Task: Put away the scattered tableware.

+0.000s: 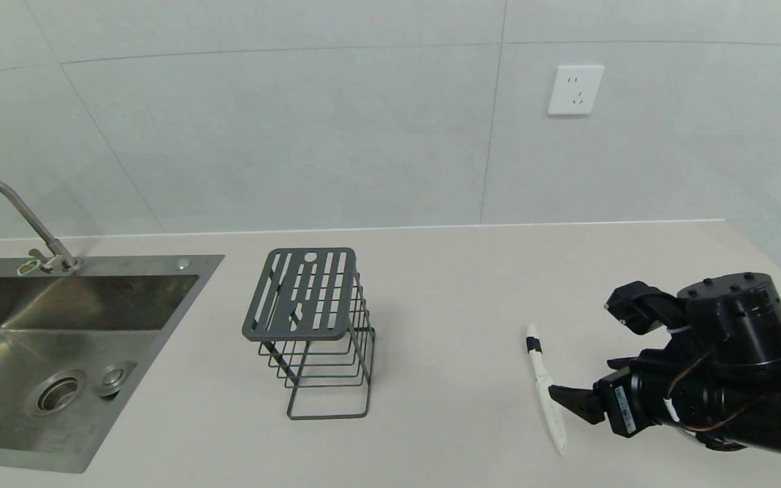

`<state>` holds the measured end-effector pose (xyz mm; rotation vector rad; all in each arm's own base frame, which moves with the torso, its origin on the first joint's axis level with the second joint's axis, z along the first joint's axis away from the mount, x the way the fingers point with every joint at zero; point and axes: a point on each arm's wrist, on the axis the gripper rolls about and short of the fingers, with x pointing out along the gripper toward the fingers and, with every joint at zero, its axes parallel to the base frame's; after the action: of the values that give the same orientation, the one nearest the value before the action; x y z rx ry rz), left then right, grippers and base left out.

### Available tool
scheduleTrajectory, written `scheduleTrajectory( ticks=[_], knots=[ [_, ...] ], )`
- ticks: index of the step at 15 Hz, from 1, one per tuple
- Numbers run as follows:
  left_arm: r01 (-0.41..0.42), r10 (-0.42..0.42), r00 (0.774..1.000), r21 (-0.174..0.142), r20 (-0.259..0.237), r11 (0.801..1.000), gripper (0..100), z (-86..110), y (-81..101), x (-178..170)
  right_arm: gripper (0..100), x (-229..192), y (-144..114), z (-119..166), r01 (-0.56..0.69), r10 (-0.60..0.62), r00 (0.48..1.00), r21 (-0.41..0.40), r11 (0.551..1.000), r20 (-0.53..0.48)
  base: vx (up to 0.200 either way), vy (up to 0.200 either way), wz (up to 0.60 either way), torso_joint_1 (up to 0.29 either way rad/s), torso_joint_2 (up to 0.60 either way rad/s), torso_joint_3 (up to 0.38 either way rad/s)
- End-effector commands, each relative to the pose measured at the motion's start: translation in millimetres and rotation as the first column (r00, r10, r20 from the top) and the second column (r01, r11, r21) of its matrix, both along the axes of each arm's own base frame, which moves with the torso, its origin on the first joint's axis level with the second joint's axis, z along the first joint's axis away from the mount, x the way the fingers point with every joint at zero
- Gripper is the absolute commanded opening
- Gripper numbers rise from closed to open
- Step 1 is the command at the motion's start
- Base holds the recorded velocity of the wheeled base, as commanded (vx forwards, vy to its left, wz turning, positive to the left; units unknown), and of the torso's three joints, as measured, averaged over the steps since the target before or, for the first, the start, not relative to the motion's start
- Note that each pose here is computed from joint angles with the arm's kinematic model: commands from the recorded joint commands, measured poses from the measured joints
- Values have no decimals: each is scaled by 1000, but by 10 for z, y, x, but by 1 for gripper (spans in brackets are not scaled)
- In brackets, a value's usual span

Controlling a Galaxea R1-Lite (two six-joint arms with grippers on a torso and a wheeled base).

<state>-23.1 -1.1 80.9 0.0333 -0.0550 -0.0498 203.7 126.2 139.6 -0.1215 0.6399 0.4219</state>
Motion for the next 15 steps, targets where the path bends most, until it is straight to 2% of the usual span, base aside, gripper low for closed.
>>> scheduleTrajectory(
  ticks=[1, 7, 15],
  knots=[
    [0, 0, 1000, 0, -1, 1000, 100, 1, 0, 1, 100, 64, 78, -119, 4, -6, 999, -38, 999, -33, 0, 0, 0, 0, 0, 0],
    [0, 0, 1000, -1, -1, 1000, 100, 1, 0, 1, 100, 257, 231, -233, 29, -33, 998, -84, 996, -46, 0, 0, 0, 0, 0, 0],
    [0, 0, 1000, 3, 0, 1000, 100, 1, 0, 1, 100, 488, 423, -464, 144, -162, 974, -120, 982, -156, 0, 0, 0, 0, 0, 0]
  ],
)
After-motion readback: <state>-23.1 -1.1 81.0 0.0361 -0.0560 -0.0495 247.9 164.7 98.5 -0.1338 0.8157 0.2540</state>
